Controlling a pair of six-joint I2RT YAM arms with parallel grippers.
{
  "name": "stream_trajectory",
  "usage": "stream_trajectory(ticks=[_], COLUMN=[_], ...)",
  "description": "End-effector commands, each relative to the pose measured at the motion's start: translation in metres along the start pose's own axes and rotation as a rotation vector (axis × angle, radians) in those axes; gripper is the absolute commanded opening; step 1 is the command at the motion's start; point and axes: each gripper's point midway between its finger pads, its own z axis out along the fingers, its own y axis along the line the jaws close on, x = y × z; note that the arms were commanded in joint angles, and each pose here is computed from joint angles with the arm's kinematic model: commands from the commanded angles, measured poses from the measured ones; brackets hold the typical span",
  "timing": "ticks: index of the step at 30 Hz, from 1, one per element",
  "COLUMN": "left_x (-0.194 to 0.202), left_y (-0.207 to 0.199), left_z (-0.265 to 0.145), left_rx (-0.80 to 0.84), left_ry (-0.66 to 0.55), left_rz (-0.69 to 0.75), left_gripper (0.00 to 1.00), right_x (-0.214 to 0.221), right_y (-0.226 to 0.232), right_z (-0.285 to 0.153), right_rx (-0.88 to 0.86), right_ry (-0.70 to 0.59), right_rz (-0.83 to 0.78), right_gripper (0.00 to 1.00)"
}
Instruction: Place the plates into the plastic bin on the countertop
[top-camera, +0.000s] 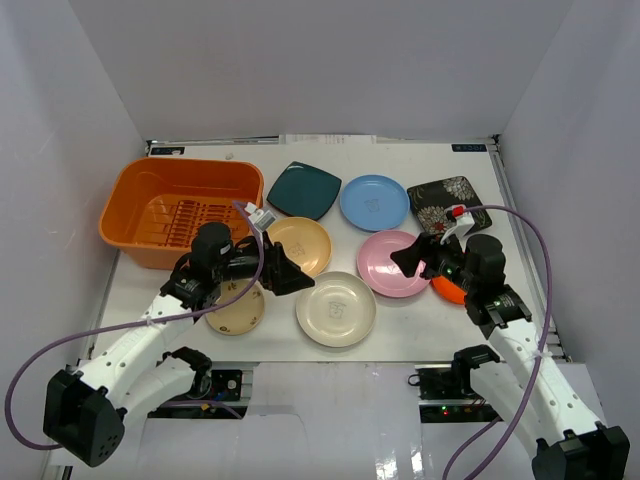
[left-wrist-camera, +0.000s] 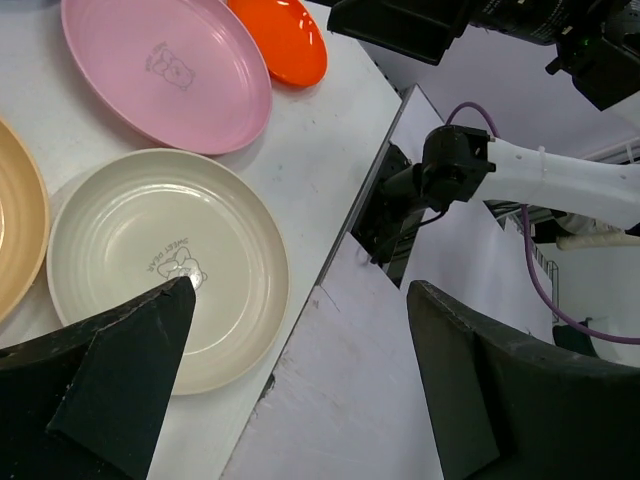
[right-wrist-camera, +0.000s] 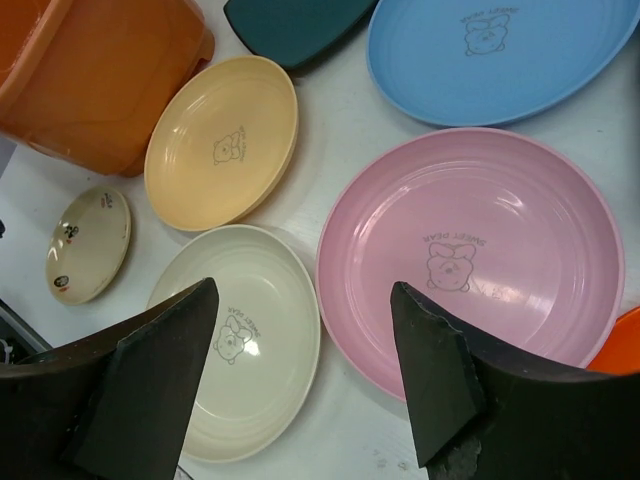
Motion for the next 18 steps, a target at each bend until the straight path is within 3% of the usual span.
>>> stream_trajectory(ticks=[1,10,11,12,14,15,17,18], left_x=[-0.004,0.018,0.019,0.02,0.029,0.025,0.048,0.045], left_y=[-0.009,-0.006,0.001,0.005,0.011,0.027,0.04,0.048], left_z=[0.0,0.004,0.005,0.006,0.008,0.01,0.013,0.015], left_rx=[0.039,0.043,0.003,-0.024,-0.091,-0.2,-0.34,-0.449], left_ry=[0.027,0.056,0.046,0.045,0.077,0.049,0.129,0.111], left_rz=[-0.014,-0.118,-0.12,-0.123,-0.117,-0.104,-0.099,-0.055], left_gripper=[0.98,0.96,0.74,0.64,0.52,0.46,0.41,0.41], right_x=[0.0,0.013,0.014,0.015,0.016,0.018,0.021,0.024], right_y=[0.001,-0.004,-0.004,-0.005,-0.006,-0.006,-0.011,-0.014], right_z=[-0.005,0.0,0.001,0.001,0.002,0.002,0.001,0.001], right_rx=[-0.002,0.011,0.008,0.011,0.013,0.013,0.032,0.044], right_ry=[-0.001,0.039,0.048,0.051,0.057,0.061,0.071,0.077], right_rz=[-0.012,0.011,0.013,0.014,0.012,0.008,0.0,-0.002], right_gripper=[0.76,0.73,0.73,0.73,0.72,0.69,0.66,0.65])
